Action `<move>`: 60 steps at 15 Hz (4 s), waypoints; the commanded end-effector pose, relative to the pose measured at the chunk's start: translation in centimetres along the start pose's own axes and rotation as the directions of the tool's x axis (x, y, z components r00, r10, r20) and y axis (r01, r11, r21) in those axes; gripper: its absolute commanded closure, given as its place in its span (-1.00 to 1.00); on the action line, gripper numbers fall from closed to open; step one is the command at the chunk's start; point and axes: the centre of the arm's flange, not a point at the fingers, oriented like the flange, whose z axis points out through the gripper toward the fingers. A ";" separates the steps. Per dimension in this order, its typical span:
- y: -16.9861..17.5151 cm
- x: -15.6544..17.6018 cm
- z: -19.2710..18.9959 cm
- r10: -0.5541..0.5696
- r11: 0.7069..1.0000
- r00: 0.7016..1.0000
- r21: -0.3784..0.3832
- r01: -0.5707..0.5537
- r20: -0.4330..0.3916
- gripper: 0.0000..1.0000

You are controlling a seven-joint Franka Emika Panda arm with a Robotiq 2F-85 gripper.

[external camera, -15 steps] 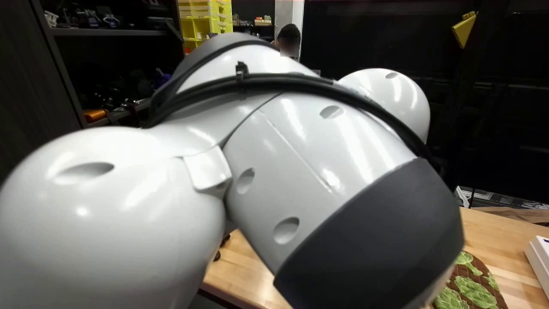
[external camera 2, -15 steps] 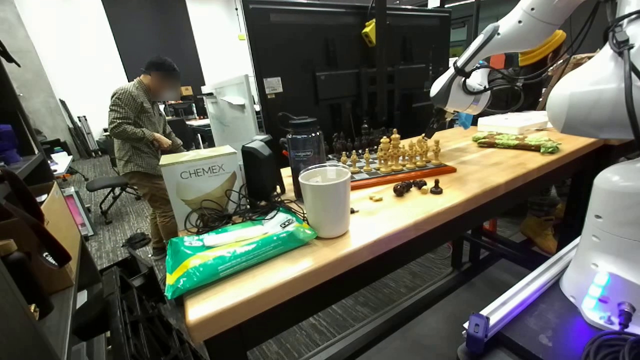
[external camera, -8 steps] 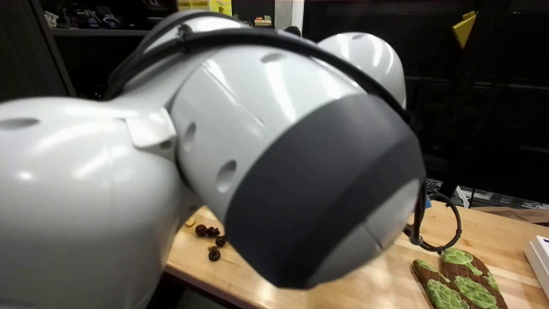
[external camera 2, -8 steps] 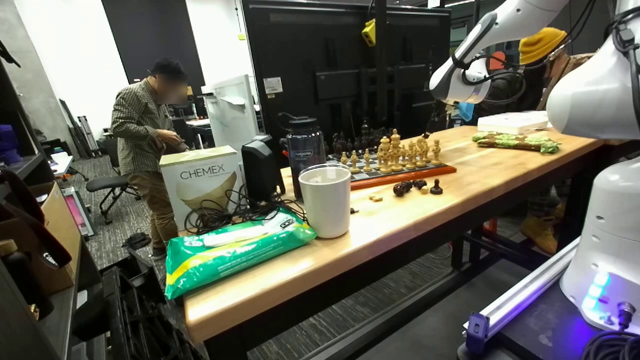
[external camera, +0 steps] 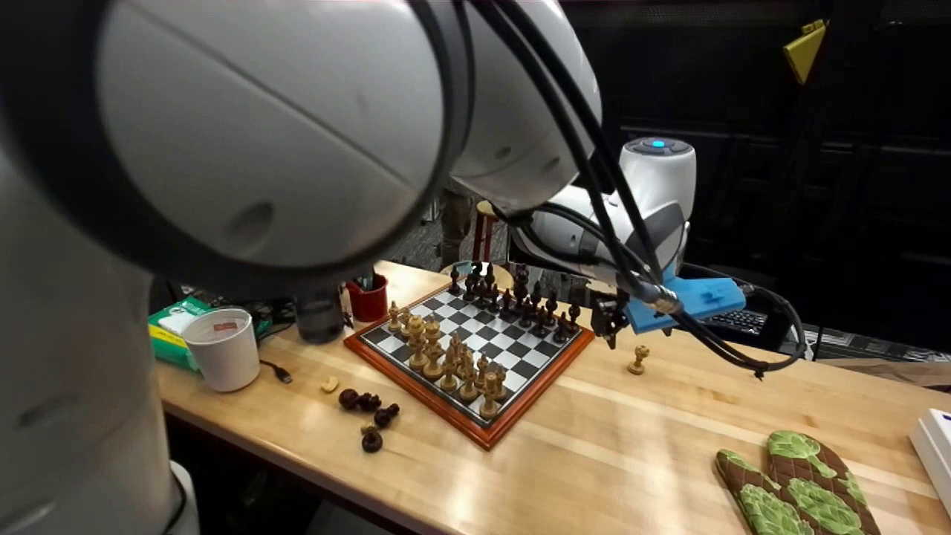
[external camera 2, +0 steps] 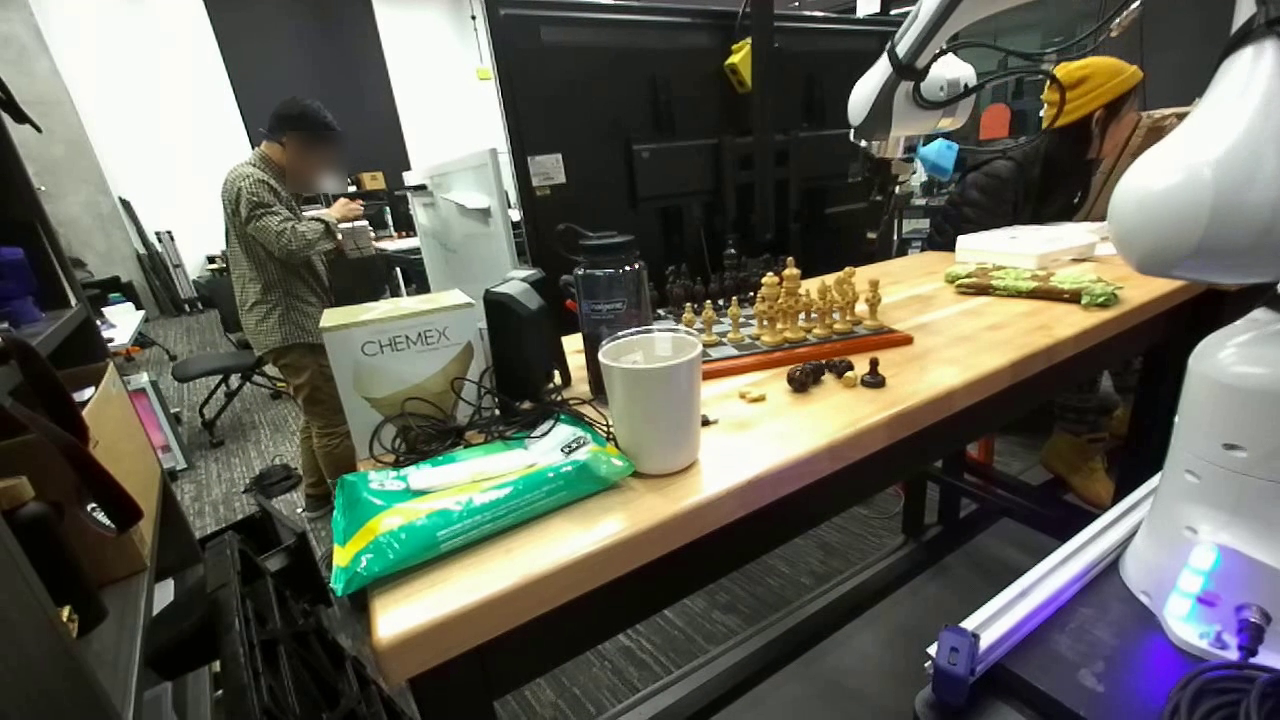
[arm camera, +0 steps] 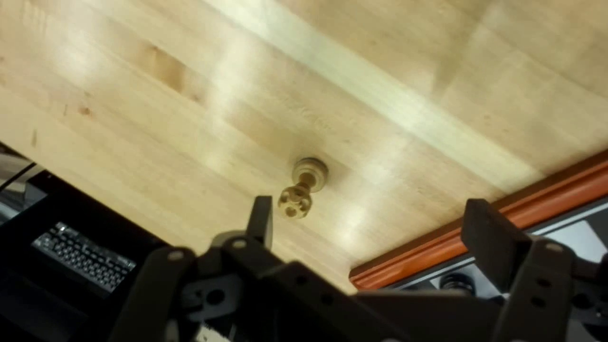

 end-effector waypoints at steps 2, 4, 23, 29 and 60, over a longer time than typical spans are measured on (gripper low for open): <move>-1.8 3.4 -2.6 -0.006 0.990 0.977 0.136 -0.023 0.215 -1.00; -2.5 4.7 -2.9 -0.007 0.986 0.961 0.164 -0.040 0.275 -1.00; 1.9 8.2 1.7 0.034 0.976 0.970 0.200 -0.084 0.240 -1.00; 4.1 8.9 4.1 0.027 0.981 0.973 0.181 -0.071 0.231 -1.00; 4.2 8.3 5.0 -0.048 0.973 0.979 0.231 0.001 0.197 0.86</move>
